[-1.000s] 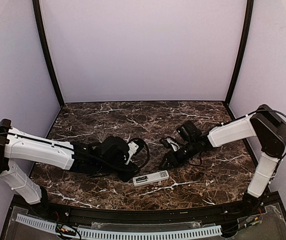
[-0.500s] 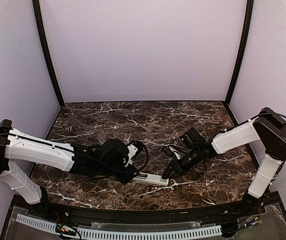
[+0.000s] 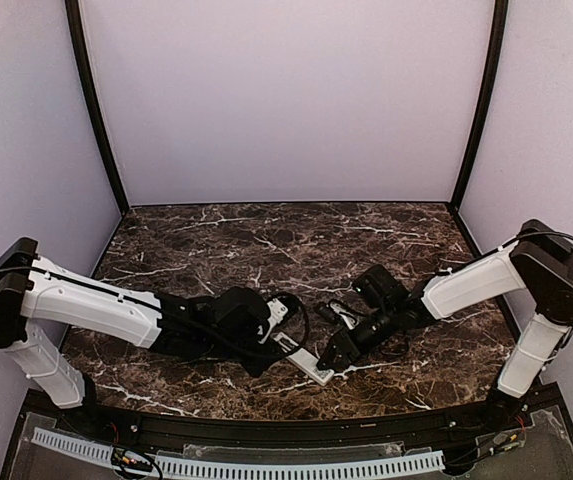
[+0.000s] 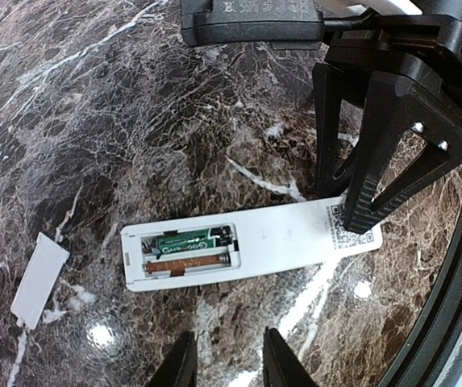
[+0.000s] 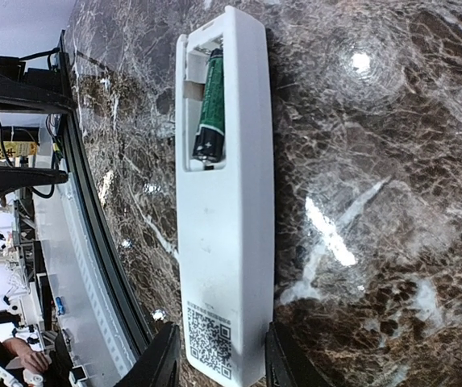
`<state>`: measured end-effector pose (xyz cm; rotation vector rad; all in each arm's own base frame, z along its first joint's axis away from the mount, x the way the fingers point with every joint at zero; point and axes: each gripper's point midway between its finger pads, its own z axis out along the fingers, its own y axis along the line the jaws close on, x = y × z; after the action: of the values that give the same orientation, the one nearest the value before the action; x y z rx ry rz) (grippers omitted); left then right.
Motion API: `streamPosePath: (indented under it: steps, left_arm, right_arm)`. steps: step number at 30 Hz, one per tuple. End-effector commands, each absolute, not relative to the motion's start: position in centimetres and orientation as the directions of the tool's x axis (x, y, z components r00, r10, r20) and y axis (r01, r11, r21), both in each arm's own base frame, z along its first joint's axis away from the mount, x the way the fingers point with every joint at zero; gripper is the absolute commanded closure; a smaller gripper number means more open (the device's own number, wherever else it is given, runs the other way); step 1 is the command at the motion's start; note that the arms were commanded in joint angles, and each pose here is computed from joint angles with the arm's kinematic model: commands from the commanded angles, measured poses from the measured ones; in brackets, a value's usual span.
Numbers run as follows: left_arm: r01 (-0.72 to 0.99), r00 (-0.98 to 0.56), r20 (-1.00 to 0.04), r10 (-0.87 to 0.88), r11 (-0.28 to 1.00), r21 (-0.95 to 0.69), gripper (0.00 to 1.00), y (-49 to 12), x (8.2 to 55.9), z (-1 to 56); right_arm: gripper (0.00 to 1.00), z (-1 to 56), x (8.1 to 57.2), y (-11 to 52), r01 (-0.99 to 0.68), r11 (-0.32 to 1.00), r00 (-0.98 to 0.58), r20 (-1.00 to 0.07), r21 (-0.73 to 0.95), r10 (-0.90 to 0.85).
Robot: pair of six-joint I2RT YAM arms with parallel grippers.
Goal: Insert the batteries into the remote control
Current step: Adjust the remote control without the battery cover at the center of the board.
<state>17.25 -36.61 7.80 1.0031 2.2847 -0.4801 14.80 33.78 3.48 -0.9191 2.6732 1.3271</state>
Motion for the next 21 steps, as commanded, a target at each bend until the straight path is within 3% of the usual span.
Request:
streamPosePath:
  steps: [1,6,14,21]
  left_arm:
    - [0.787,-0.498,-0.66,0.562,0.613,-0.072,0.72,-38.0,17.3,8.2]
    - [0.8,-0.472,-0.681,0.56,0.597,-0.064,0.72,-39.1,17.7,8.4]
    - [0.798,-0.463,-0.68,0.569,0.601,-0.04,0.73,-40.3,18.5,7.6]
    - [0.797,-0.453,-0.673,0.584,0.604,-0.013,0.74,-40.5,18.9,7.0]
  right_arm:
    - [0.66,2.9,14.8,34.1,-0.506,0.473,-0.835,-0.271,0.721,-0.479]
    - [0.7,2.6,14.9,34.3,-0.498,0.479,-0.84,-0.265,0.722,-0.474]
    - [0.59,2.3,14.8,33.6,-0.501,0.502,-0.844,-0.27,0.705,-0.464]
    - [0.62,1.4,14.4,33.2,-0.505,0.517,-0.842,-0.263,0.691,-0.471]
